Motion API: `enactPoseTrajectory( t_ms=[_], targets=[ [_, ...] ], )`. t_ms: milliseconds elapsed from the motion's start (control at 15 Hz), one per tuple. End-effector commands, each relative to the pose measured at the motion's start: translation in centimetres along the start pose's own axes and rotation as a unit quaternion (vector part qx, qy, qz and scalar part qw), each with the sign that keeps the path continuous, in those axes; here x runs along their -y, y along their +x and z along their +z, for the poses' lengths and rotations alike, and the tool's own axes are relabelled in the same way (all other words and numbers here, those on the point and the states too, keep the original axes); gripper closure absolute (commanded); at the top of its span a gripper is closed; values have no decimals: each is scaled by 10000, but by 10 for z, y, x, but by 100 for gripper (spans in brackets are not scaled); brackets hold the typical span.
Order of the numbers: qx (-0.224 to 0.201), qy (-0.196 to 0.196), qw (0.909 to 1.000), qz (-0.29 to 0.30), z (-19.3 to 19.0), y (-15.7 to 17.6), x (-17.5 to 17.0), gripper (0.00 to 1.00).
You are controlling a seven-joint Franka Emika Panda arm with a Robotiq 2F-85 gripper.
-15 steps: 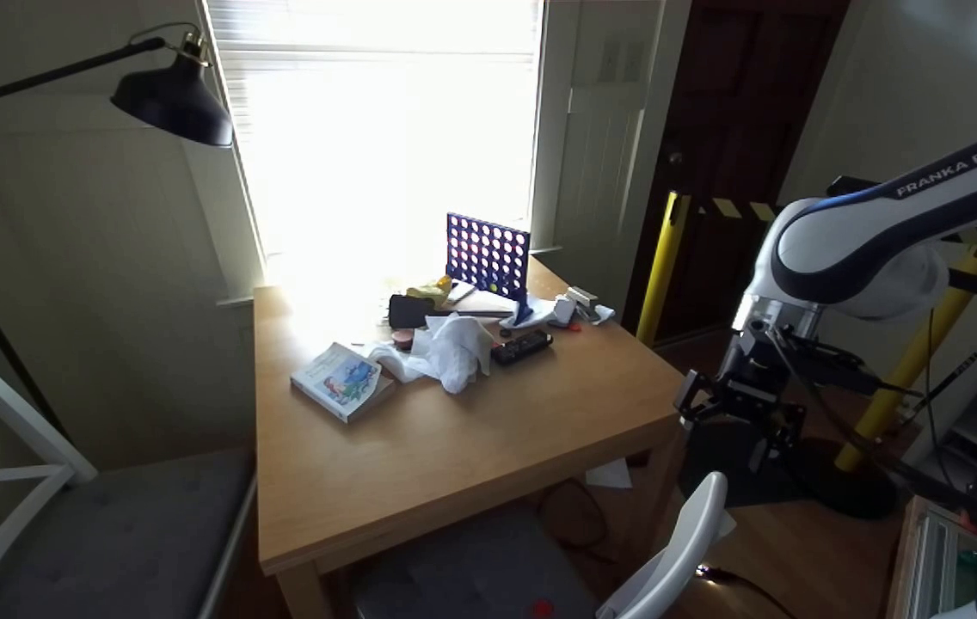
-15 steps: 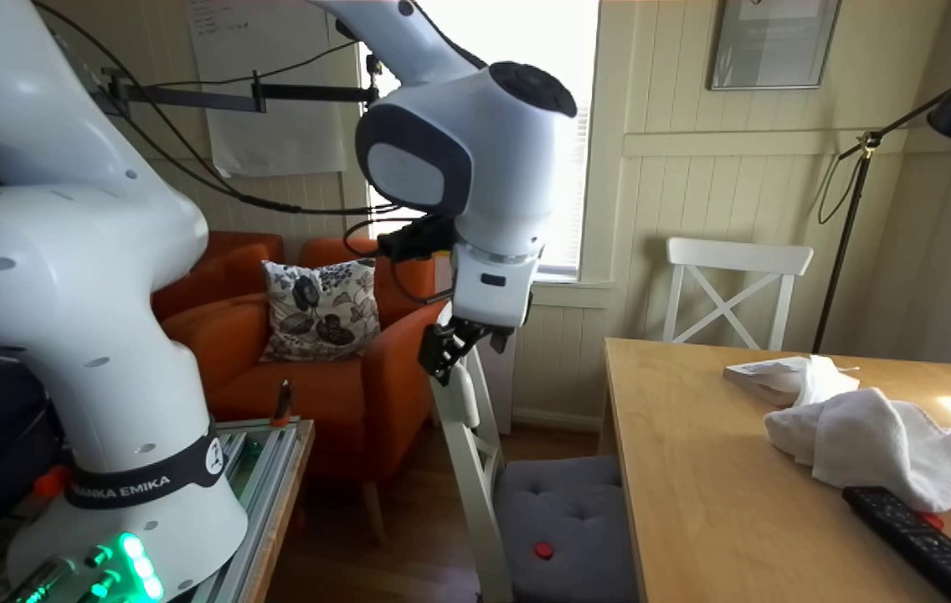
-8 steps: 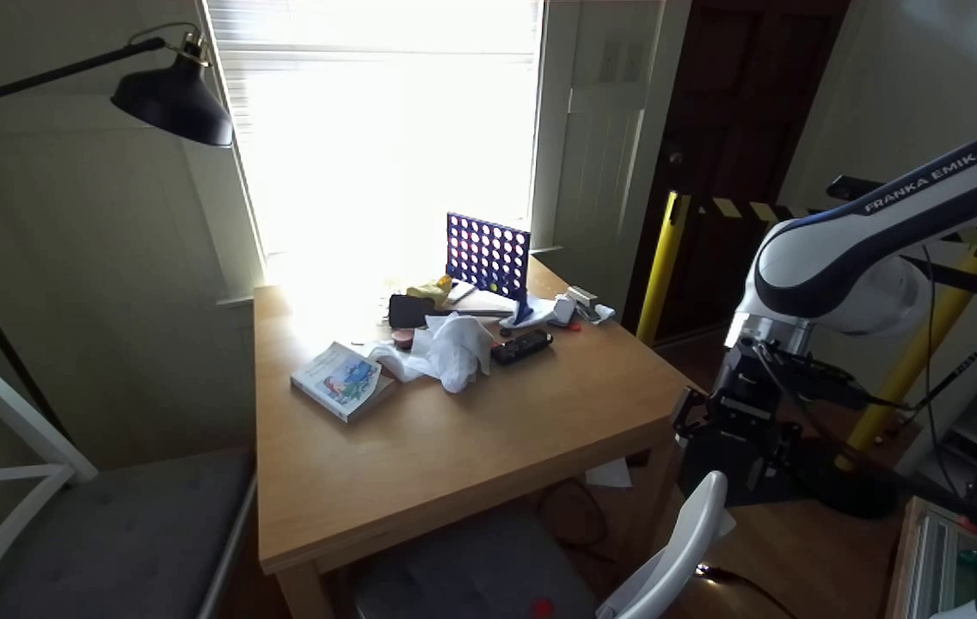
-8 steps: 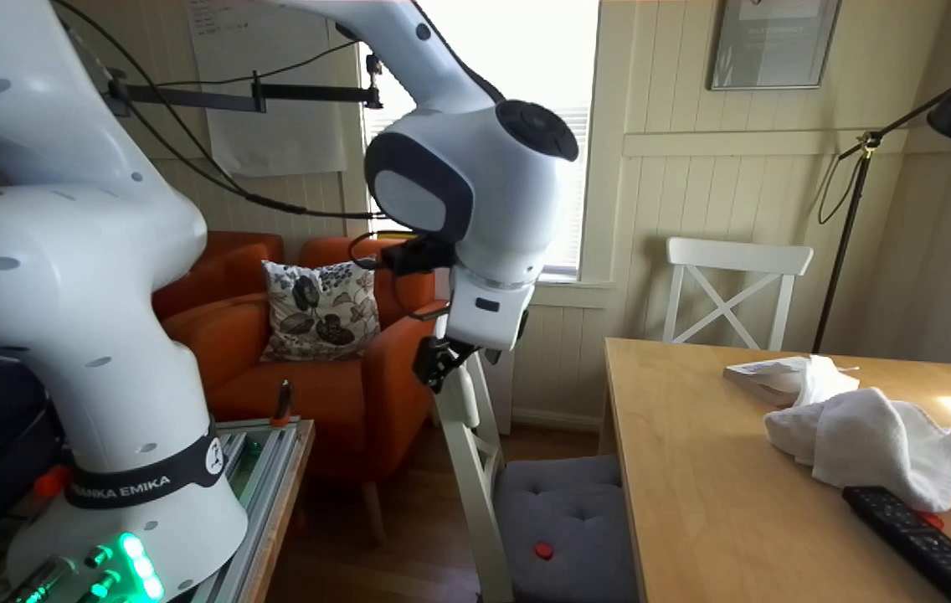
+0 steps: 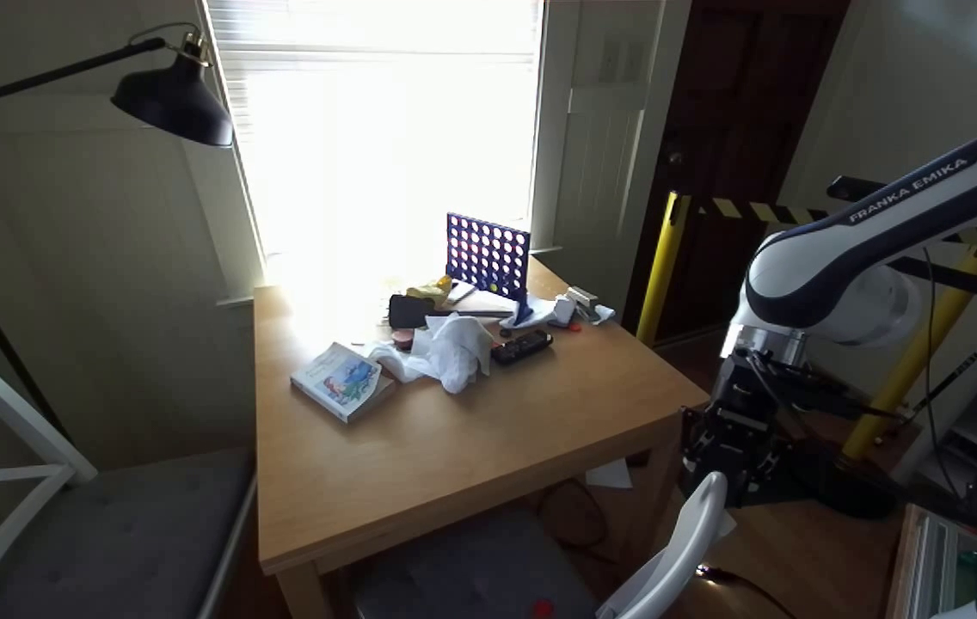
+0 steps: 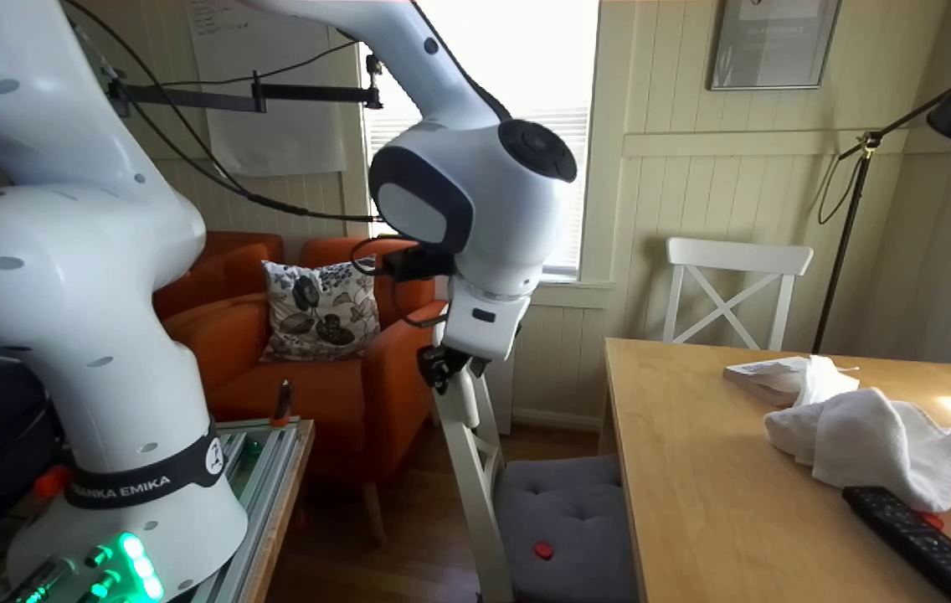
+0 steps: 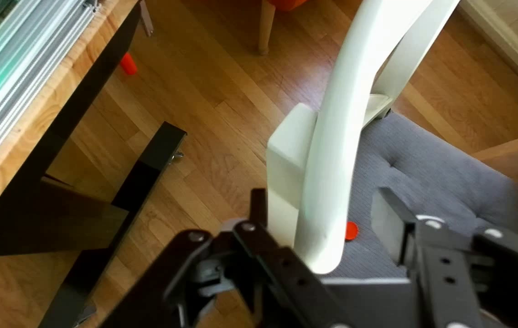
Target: Pull out the chair
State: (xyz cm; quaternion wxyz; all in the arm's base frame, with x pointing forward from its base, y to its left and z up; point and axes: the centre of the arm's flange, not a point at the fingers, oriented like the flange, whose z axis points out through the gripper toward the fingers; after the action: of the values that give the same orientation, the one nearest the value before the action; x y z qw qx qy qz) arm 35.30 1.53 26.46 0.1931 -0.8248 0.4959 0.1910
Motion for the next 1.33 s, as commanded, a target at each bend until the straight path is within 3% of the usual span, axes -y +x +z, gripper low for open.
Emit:
enactPoseTrajectory(
  t_ms=[0, 200, 267, 400, 533, 800, 1267],
  targets=[
    [-63, 77, 9999, 53, 11, -1, -9, 50],
    [-135, 105, 9998, 32, 10, 0, -9, 53],
    [-124, 122, 9998, 33, 9, -1, -9, 76],
    [-53, 132, 9998, 134, 7, -4, -9, 79],
    [95, 163, 9994, 292, 5, -5, -11, 93],
    [396, 595, 9909, 1144, -3, 9, -15, 93],
    [599, 1083, 9806, 1518, -16, 22, -27, 93]
  ],
)
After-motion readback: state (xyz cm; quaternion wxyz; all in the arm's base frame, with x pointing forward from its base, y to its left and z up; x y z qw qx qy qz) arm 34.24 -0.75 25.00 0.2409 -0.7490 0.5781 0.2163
